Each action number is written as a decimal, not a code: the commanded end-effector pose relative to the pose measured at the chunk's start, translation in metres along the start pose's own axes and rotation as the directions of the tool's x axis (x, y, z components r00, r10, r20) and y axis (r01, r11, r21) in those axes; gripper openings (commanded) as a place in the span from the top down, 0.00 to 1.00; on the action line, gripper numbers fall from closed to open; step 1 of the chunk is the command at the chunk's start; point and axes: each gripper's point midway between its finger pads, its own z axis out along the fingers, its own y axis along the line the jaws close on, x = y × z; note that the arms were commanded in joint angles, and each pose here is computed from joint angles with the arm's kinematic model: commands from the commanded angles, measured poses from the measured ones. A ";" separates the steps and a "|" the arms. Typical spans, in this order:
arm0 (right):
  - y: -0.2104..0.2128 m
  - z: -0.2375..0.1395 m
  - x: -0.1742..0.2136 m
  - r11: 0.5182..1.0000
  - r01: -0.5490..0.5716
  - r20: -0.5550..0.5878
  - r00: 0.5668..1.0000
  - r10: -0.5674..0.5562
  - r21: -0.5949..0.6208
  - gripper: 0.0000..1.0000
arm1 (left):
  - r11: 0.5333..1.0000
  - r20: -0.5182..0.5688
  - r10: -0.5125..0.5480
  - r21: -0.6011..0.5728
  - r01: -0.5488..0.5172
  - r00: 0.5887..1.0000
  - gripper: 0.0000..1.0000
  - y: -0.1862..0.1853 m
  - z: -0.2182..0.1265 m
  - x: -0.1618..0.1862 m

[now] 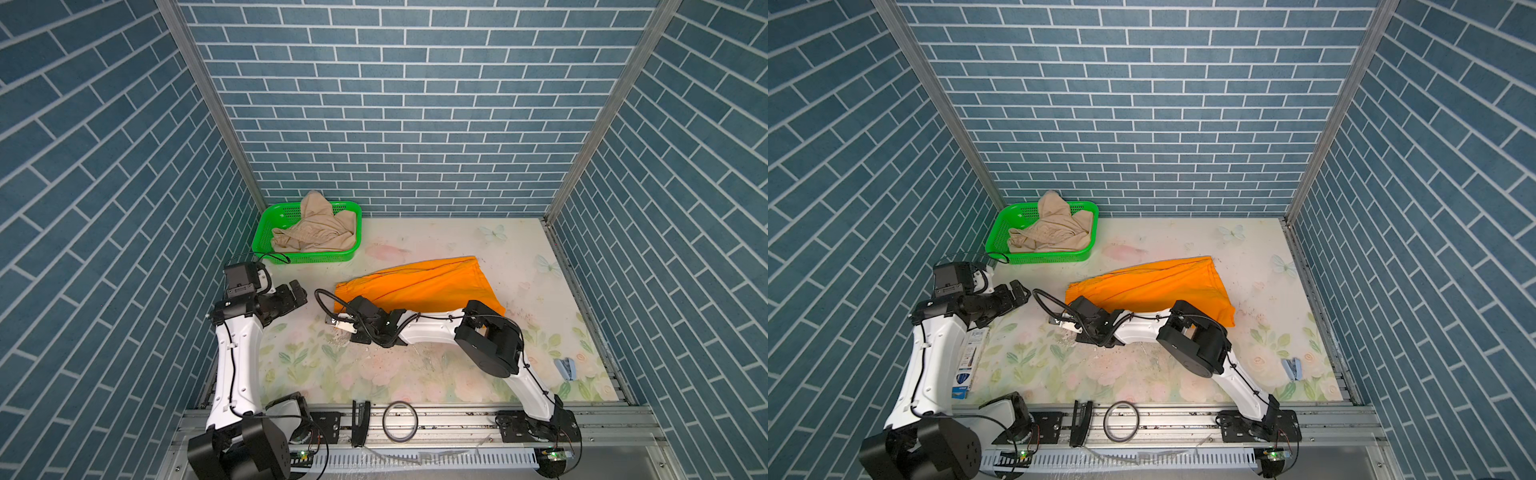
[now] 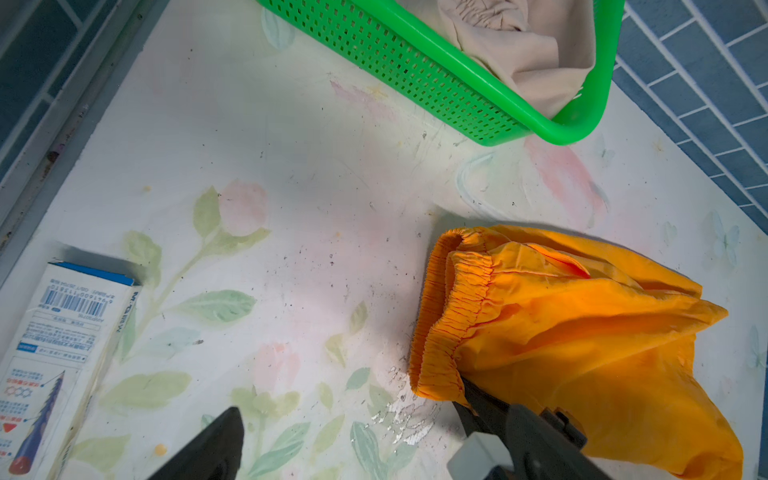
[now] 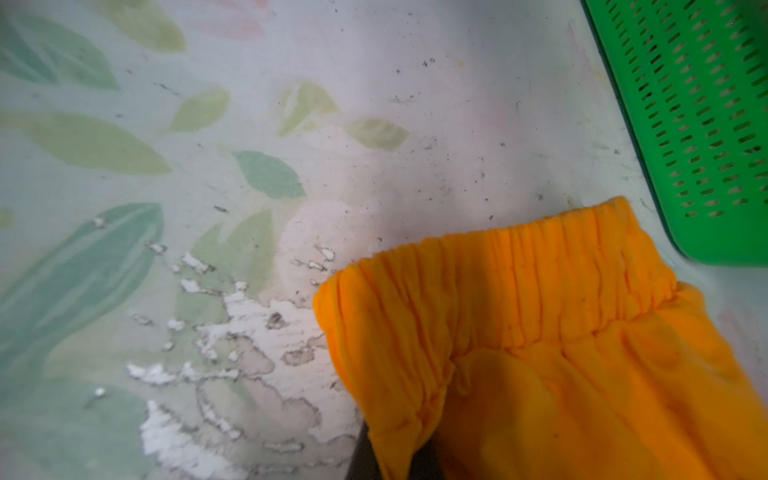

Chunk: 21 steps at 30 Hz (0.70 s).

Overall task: Fold and stack the shorts
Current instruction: 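Grasp the waistband end of the shorts with the right gripper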

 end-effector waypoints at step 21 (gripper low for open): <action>-0.023 -0.054 -0.031 0.949 -0.289 0.360 0.879 0.314 -0.123 1.00 | 0.863 -0.208 -0.218 0.416 0.288 0.953 0.00 -0.066 0.076 0.042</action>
